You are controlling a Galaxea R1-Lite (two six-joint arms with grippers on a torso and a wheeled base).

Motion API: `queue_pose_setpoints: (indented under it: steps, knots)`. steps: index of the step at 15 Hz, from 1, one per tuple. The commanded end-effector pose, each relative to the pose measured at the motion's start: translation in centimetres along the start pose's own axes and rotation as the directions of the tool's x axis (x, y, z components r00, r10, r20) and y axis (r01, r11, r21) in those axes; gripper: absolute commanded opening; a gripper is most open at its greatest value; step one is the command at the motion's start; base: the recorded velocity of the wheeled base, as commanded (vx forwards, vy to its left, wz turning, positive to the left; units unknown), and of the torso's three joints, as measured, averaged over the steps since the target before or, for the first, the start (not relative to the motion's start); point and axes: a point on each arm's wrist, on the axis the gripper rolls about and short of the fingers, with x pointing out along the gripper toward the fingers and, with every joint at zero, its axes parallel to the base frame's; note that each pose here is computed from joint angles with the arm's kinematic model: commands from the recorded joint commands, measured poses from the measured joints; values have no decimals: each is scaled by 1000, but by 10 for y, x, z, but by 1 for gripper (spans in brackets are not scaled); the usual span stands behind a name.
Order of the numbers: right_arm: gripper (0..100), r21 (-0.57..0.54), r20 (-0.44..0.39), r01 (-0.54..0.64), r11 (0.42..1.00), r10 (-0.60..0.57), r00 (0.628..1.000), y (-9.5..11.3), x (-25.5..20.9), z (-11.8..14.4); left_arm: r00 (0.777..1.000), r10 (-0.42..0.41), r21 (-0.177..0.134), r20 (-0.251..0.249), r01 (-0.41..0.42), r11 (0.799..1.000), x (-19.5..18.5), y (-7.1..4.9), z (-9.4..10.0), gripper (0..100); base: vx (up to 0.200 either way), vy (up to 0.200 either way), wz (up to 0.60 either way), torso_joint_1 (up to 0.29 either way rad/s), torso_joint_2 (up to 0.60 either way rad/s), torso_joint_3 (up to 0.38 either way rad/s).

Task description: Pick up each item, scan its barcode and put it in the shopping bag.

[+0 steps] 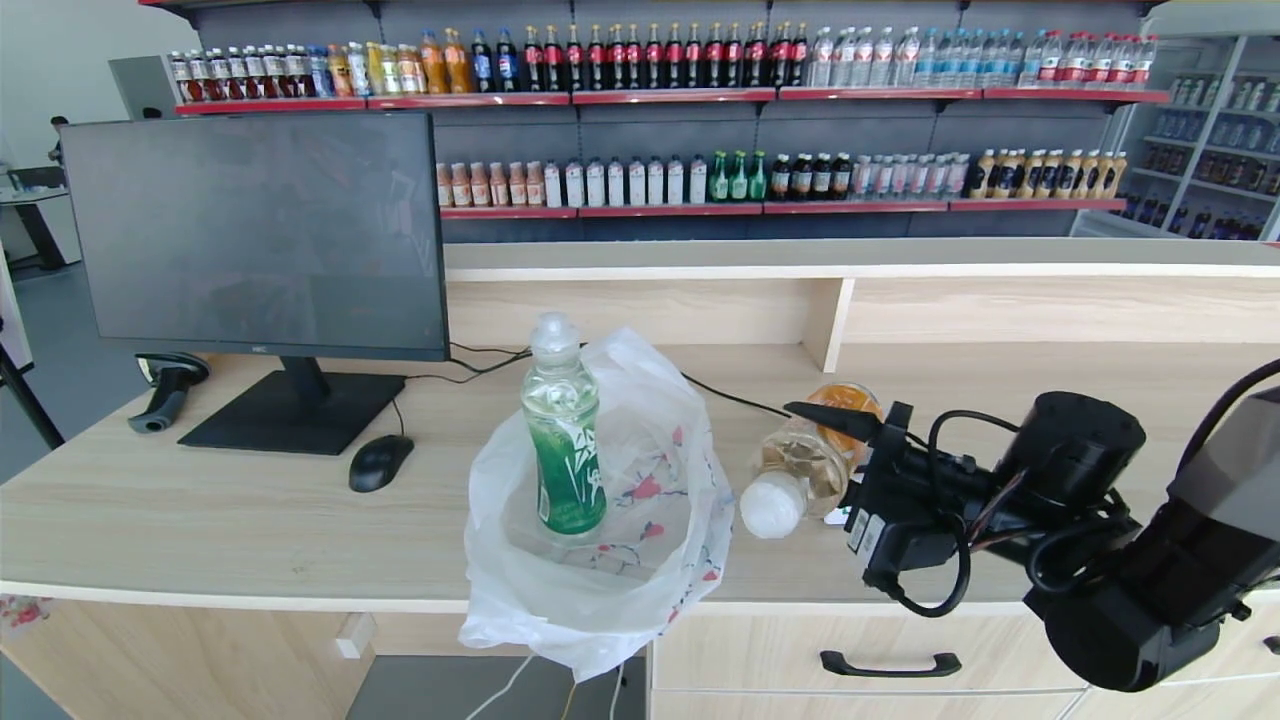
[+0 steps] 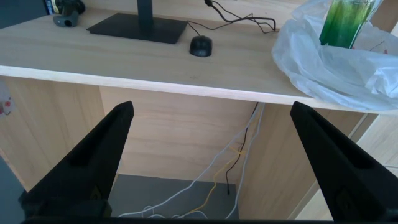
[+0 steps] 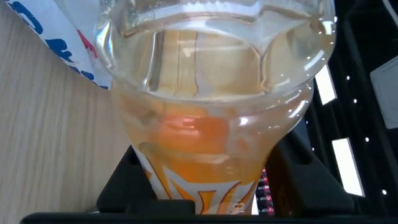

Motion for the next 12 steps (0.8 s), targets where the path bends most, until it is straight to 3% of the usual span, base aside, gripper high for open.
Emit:
queue_pose_setpoints:
  steps: [1, 6, 12]
  knots:
    - [0, 8, 36, 71, 997, -72, 997, -26, 2, 12, 1000, 0, -1, 0, 0, 1000, 0, 0, 0, 100, 0, 0, 0, 0, 0, 0]
    - [0, 147, 71, 148, 978, -159, 985, -57, 1, 26, 1000, 0, 1, 0, 0, 1000, 0, 0, 0, 100, 0, 0, 0, 0, 0, 0]
    - [0, 313, 68, 191, 930, -223, 973, -69, 9, 58, 1000, 0, 1, 0, 0, 1000, 0, 0, 0, 100, 0, 0, 0, 0, 0, 0]
